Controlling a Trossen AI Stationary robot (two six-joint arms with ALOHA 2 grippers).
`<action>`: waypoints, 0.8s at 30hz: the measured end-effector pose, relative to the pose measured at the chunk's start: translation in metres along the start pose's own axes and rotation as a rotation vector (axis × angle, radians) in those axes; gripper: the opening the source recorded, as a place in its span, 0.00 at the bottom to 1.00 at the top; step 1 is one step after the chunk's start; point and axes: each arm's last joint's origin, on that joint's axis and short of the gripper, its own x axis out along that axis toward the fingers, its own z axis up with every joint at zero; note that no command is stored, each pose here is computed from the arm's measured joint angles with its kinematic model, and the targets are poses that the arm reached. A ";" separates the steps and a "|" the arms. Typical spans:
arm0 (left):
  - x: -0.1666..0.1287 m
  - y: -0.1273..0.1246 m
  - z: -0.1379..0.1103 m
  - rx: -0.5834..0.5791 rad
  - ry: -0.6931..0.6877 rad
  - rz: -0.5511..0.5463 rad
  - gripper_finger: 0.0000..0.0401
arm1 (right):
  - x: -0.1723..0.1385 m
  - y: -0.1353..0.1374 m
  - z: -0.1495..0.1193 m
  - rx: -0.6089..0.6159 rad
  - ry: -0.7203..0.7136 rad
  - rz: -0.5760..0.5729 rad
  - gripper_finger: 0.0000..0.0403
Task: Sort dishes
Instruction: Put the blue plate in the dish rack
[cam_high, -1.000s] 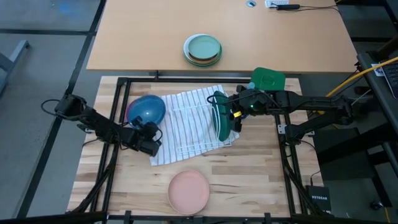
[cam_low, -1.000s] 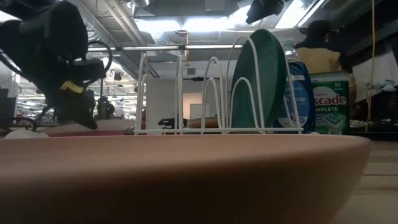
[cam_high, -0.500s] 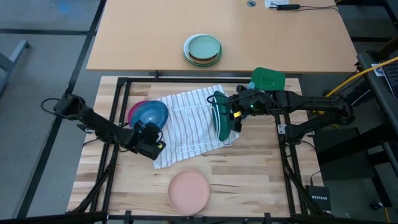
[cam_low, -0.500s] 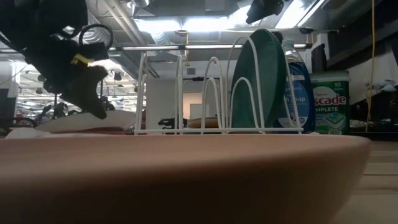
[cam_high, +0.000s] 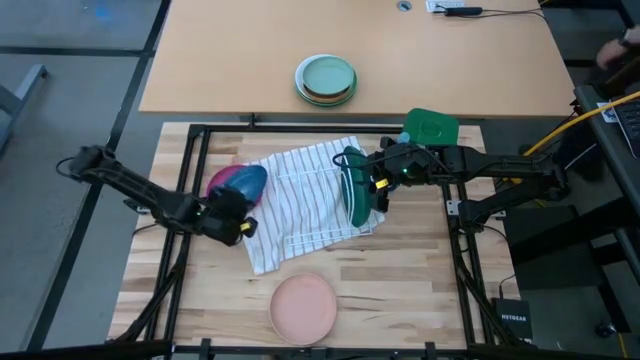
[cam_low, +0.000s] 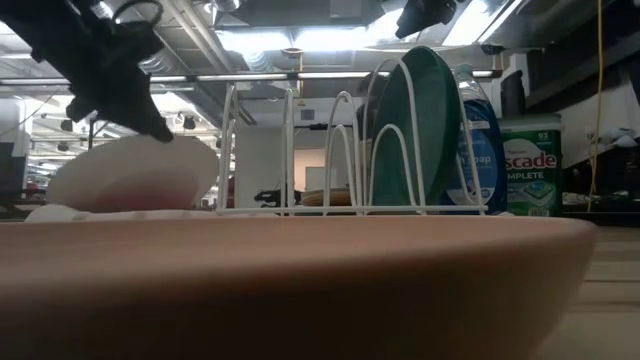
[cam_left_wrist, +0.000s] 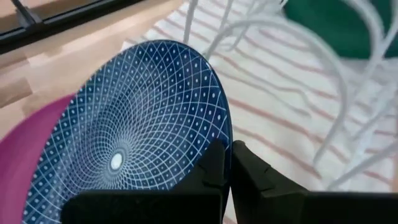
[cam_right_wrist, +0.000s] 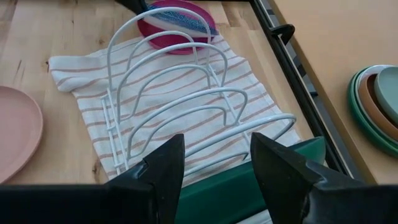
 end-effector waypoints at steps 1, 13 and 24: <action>-0.003 0.002 0.003 -0.009 -0.006 -0.012 0.01 | 0.000 0.000 0.000 0.000 0.000 0.000 0.46; -0.027 0.028 0.019 -0.094 -0.053 -0.082 0.00 | 0.000 0.000 0.000 0.001 -0.003 0.009 0.46; -0.029 0.030 0.021 -0.092 -0.058 -0.097 0.00 | 0.028 0.010 0.019 -0.190 -0.156 0.136 0.46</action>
